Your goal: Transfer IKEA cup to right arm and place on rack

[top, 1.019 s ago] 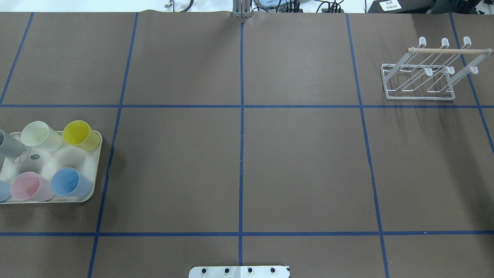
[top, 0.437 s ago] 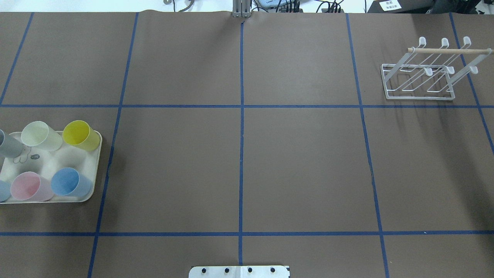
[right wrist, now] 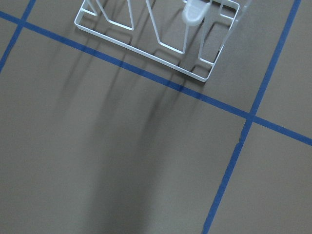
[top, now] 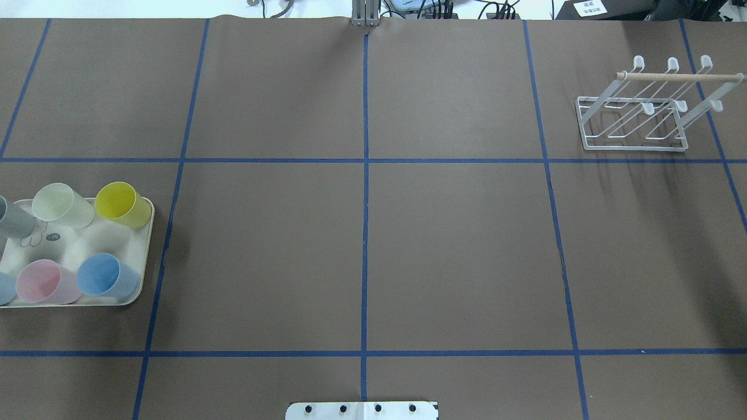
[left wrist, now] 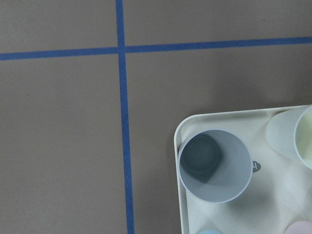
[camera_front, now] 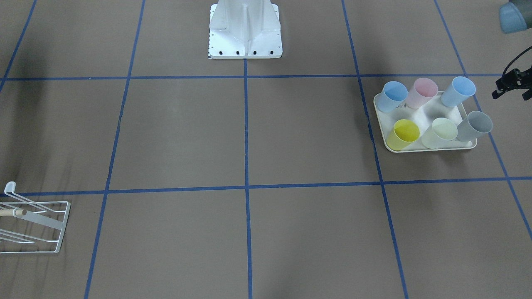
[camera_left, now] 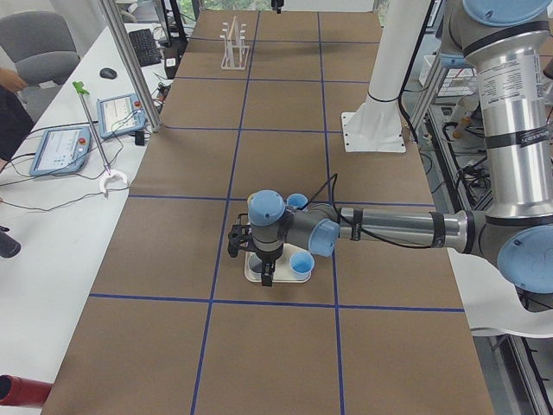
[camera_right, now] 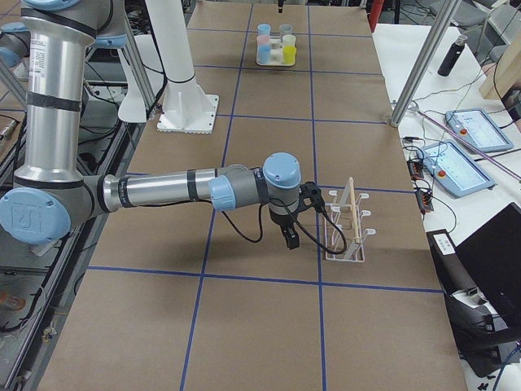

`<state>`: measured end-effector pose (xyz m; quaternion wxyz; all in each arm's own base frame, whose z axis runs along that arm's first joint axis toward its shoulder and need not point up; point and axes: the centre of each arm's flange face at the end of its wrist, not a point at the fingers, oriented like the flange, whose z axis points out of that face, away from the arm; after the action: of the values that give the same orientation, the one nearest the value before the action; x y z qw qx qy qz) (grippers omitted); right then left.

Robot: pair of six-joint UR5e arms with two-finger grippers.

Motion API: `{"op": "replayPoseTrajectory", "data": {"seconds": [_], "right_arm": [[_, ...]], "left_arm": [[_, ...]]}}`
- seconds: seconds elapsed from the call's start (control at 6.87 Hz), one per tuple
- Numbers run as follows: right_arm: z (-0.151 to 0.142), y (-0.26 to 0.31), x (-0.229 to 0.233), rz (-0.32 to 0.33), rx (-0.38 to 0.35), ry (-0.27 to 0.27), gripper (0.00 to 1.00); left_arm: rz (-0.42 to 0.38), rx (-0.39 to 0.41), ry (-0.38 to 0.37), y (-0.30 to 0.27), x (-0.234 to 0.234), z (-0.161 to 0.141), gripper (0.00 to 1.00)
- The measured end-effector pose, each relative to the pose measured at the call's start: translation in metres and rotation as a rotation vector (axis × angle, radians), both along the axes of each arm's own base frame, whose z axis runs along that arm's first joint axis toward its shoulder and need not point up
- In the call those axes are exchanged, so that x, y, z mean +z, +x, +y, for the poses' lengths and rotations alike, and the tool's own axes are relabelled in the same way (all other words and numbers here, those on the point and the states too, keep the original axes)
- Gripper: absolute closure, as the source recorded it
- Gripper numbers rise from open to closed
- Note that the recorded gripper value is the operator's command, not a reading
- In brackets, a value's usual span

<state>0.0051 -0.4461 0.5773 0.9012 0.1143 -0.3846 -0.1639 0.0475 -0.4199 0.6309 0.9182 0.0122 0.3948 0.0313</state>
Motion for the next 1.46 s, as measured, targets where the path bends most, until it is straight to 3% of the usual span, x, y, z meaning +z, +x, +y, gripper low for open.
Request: {"op": "replayPoseTrajectory", "data": {"seconds": [0.58,1.17,1.31,1.46], "right_arm": [[0.001,-0.005,0.007,-0.010,-0.010,-0.019,0.00],[0.001,-0.006,0.006,-0.025,-0.014,-0.019,0.00],[0.001,-0.006,0.006,-0.027,-0.014,-0.020,0.00],[0.001,-0.006,0.005,-0.029,-0.014,-0.022,0.00]], "left_arm": [[0.021,-0.025,0.004,0.020,0.012,-0.038,0.00],[0.010,-0.012,-0.034,0.031,0.040,-0.040,0.03],[0.007,0.004,-0.031,0.038,0.042,-0.040,0.21],[0.006,0.018,-0.028,0.045,0.045,-0.040,0.54]]}}
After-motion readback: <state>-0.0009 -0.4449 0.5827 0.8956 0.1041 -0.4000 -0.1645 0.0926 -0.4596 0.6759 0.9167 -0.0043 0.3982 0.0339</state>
